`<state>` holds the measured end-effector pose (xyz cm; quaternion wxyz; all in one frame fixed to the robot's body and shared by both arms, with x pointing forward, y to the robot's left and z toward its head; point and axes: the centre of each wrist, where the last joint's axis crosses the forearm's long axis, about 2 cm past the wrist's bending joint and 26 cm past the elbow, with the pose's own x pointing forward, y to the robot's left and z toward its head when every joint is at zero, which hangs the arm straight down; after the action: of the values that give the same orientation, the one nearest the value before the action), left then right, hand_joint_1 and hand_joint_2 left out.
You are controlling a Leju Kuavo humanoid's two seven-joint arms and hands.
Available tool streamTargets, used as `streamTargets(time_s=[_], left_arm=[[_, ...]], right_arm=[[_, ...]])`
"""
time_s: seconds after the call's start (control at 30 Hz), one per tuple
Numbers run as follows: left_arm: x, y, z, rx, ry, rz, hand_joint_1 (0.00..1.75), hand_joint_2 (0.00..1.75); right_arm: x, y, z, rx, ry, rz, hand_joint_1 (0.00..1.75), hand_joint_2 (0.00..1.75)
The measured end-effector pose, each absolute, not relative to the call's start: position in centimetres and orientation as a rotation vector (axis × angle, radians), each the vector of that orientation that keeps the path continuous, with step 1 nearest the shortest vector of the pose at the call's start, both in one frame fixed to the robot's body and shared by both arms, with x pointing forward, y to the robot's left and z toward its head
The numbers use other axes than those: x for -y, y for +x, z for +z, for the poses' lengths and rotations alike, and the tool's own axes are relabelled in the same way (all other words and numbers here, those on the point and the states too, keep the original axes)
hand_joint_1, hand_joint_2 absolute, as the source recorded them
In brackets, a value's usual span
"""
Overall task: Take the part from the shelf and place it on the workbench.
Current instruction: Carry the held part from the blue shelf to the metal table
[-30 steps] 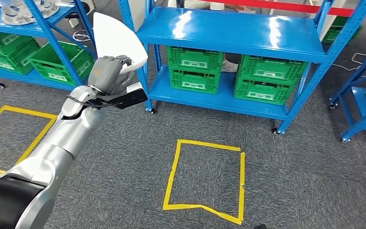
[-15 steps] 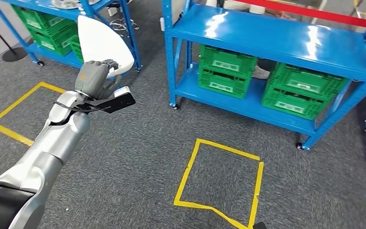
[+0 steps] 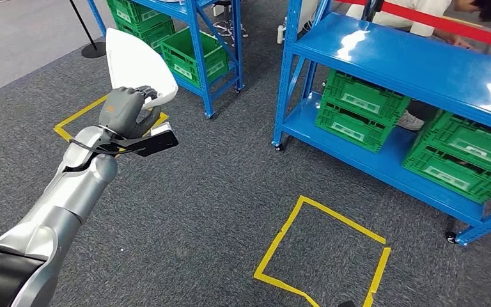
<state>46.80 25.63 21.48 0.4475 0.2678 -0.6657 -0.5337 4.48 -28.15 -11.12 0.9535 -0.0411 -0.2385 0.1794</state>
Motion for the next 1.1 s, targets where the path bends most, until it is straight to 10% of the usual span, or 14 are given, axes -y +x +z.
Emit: streamTargets(time_s=[1.1], left_arm=[[-22.8, 47.5, 23.1, 1.658, 0.636, -1.333, 1.75, 1.75]], right_arm=[[28.5, 4.7, -11.1, 0.489, -0.068, 0.33, 0.0, 0.0]])
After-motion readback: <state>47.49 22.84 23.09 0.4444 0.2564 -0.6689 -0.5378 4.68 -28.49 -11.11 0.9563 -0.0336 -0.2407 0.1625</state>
